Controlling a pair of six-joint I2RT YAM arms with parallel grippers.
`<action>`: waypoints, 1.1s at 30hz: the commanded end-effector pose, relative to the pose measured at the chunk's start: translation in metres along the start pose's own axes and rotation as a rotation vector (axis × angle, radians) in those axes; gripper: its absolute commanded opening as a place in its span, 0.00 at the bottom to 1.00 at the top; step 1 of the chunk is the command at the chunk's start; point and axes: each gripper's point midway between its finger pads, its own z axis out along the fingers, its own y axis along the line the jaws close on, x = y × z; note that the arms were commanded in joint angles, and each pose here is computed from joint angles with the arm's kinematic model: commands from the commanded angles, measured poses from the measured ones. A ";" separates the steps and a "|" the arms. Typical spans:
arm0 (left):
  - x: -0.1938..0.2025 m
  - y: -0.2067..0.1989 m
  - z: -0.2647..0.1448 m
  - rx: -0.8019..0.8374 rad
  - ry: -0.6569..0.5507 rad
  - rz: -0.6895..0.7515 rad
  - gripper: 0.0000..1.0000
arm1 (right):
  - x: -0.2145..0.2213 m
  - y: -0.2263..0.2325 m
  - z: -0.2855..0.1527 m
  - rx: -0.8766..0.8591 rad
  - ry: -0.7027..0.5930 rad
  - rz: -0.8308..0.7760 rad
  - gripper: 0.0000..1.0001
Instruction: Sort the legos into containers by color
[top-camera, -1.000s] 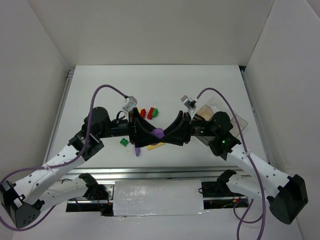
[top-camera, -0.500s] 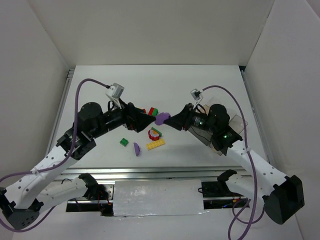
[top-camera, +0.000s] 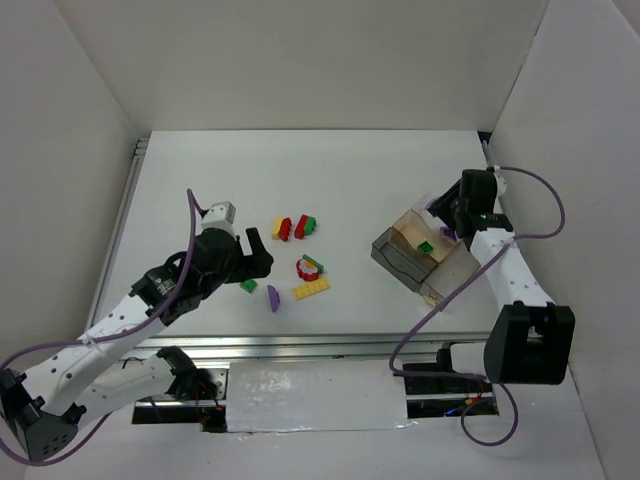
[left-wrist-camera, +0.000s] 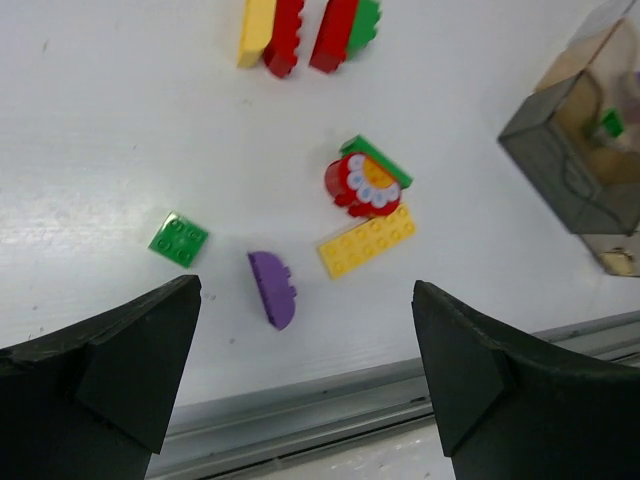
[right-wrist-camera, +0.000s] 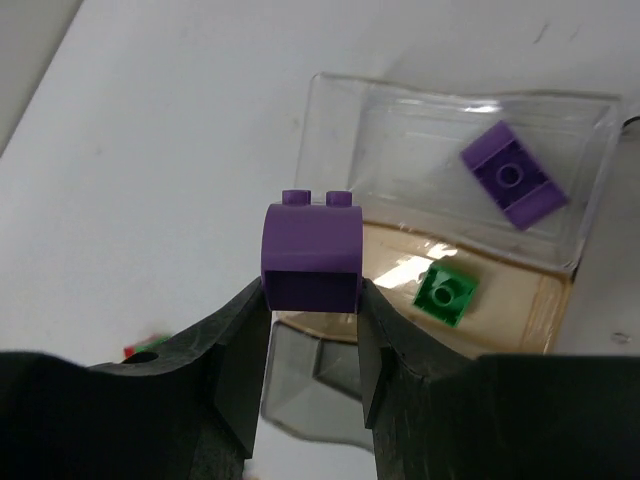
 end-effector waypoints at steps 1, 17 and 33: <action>0.008 0.011 0.003 -0.046 0.010 -0.023 1.00 | -0.039 -0.010 0.005 0.113 -0.084 -0.005 0.00; 0.030 0.019 0.014 -0.052 0.066 0.026 0.99 | -0.031 -0.022 0.057 0.156 0.011 0.019 0.87; 0.063 0.033 0.047 -0.175 0.186 0.028 0.98 | 0.075 0.088 -0.054 -0.146 0.067 -0.346 0.99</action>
